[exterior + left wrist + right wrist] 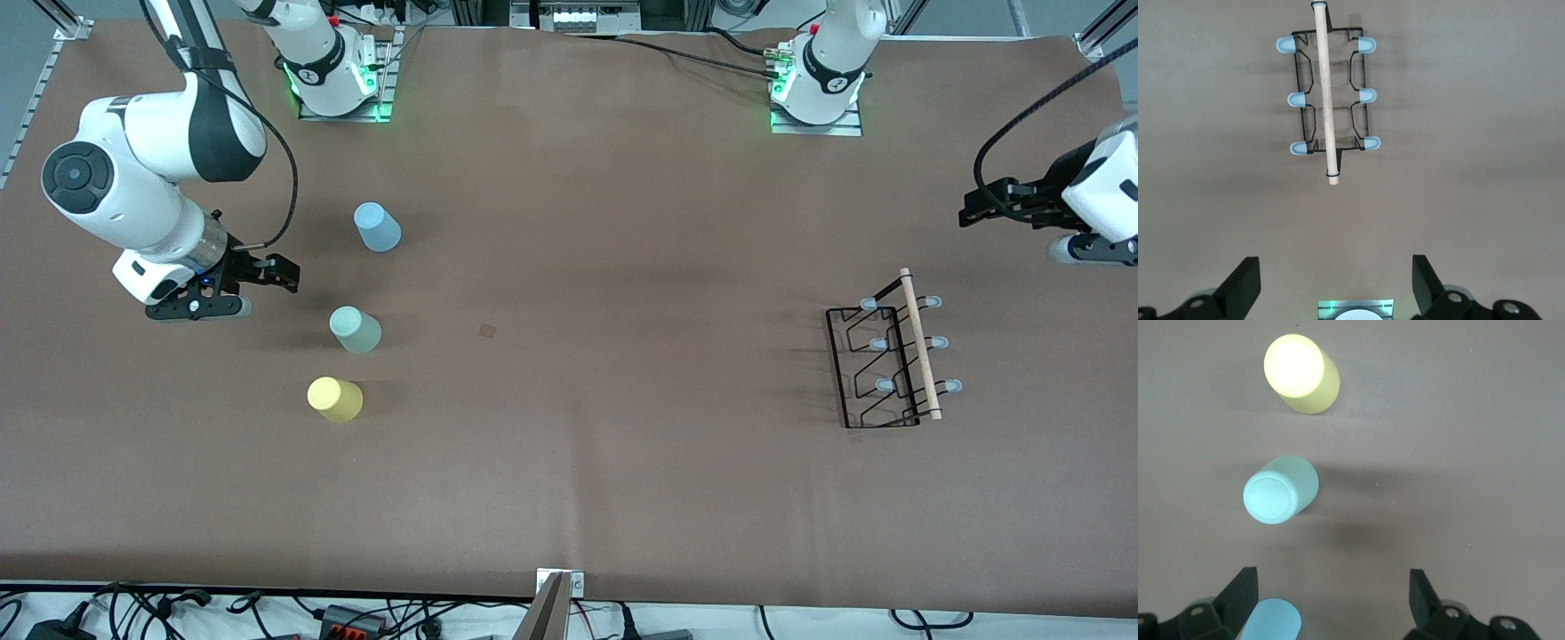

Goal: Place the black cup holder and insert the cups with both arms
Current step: 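Move the right gripper toward the teal cup while the left gripper reaches the holder, then grasp the teal cup and holder handle with the right and left grippers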

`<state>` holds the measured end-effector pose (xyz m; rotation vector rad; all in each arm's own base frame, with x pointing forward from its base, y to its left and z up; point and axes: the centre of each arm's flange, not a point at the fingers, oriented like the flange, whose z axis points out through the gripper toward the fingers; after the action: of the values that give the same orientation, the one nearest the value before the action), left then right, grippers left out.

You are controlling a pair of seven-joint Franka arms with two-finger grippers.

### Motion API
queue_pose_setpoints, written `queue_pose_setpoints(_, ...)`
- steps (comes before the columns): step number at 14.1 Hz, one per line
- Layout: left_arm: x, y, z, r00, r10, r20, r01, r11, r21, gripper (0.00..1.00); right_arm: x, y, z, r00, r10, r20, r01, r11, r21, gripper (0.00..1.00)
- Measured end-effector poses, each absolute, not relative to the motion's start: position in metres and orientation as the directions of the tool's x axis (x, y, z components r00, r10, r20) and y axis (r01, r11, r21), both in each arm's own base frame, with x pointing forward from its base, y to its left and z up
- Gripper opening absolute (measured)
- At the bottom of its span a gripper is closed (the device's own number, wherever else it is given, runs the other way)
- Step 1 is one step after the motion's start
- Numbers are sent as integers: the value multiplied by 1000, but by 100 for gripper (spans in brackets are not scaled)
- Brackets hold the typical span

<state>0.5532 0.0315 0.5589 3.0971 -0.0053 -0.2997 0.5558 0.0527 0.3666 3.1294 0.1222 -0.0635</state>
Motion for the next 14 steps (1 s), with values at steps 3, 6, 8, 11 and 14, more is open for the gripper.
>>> queue_pose_setpoints(3, 561, 51, 534, 977, -1, -212, -1, -1000, 0, 100, 556, 54, 353, 1000, 22, -9, 22, -1000, 6, 100)
queue_pose_setpoints(6, 576, 49, 500, 986, -11, -169, -13, -1000, -12, 100, 564, 75, 328, 999, 13, 43, 13, -1000, -4, 100)
queue_pose_setpoints(8, 586, 46, 483, 990, -4, -139, -7, -1000, -17, 100, 566, 97, 306, 998, 4, 56, 5, -1000, -11, 100)
queue_pose_setpoints(11, 606, 42, 451, 995, 2, -103, 0, -1000, -20, 100, 567, 120, 288, 998, 13, 66, 14, -1000, -17, 100)
queue_pose_setpoints(14, 617, 41, 412, 994, 5, -105, 3, -1000, -20, 100, 569, 123, 278, 997, 15, 76, 17, -1000, -21, 100)
